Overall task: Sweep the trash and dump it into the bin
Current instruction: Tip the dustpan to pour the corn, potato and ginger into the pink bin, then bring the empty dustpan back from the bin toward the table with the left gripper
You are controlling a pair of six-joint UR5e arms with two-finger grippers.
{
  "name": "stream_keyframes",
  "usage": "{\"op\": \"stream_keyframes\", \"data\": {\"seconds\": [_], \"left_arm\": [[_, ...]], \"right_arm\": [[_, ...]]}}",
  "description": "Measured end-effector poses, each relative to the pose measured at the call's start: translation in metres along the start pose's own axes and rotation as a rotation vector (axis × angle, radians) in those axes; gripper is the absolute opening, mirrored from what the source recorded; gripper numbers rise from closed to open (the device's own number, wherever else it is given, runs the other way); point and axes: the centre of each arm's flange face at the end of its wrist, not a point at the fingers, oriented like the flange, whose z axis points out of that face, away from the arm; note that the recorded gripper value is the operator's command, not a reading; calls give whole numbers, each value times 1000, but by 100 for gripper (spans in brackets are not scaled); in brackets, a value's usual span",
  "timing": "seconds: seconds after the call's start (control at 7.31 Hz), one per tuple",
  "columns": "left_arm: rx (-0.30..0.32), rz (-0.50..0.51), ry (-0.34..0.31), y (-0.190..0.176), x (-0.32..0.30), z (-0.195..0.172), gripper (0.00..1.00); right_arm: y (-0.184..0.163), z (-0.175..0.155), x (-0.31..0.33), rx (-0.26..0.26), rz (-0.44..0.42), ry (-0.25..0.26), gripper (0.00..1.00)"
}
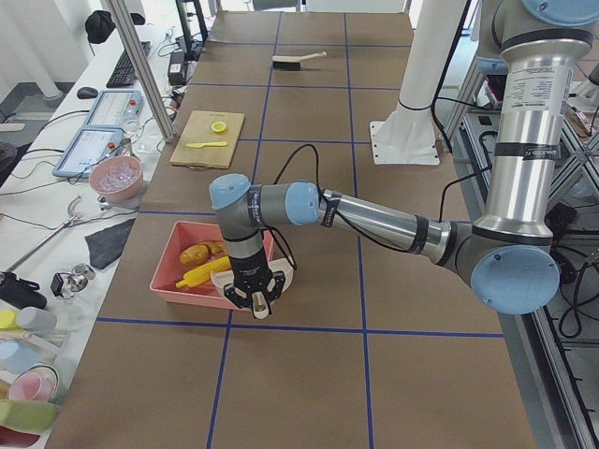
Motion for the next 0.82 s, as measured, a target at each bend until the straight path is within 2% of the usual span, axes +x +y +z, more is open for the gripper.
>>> {"op": "stream_keyframes", "data": {"seconds": [0.41,0.82], "left_arm": [[16,-9,-15,15,4,-17,0],[111,-97,-39,35,-5,-57,0]], "right_arm": [[1,0,1,1,-3,2,100],[1,-1,0,2,-5,3,100]]}}
